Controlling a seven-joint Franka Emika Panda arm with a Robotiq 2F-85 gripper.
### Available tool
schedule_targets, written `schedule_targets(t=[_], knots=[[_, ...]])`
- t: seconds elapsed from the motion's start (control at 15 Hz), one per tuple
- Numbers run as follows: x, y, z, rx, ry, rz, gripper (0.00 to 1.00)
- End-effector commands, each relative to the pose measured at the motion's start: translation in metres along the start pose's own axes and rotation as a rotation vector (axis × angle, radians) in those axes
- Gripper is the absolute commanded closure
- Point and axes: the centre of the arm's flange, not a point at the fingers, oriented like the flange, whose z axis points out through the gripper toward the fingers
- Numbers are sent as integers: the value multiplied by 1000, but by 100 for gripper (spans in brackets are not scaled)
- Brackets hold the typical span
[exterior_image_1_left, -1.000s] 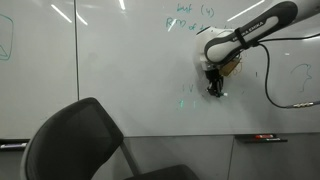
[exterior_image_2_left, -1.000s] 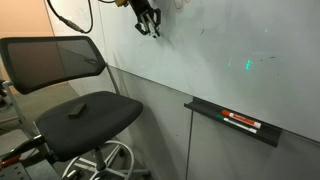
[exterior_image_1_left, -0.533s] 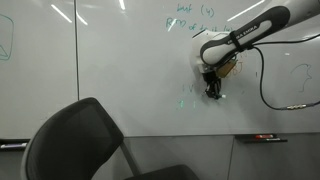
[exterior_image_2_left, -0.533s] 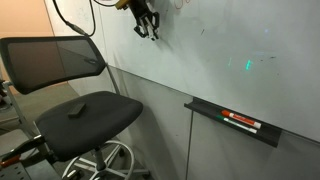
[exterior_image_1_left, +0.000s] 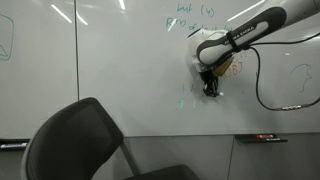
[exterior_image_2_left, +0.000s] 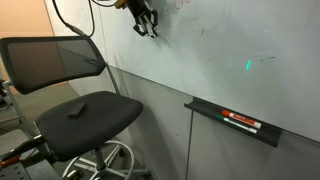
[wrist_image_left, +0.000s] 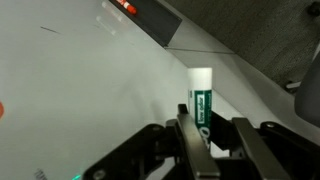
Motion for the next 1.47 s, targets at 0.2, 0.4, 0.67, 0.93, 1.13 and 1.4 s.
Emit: schedule_targets(t=[0.2,0.4,0.67,0.93,1.13,1.4], knots=[[17,22,5,-92,7,-1,93],[17,24,6,-122,3,-6,93],[17,29,1,-155,2,-9,93],[16,33,-6,-191,9,-12,93],[16,36,-12,-227,15,-16,93],[15,37,-13,-257,10,-24,93]])
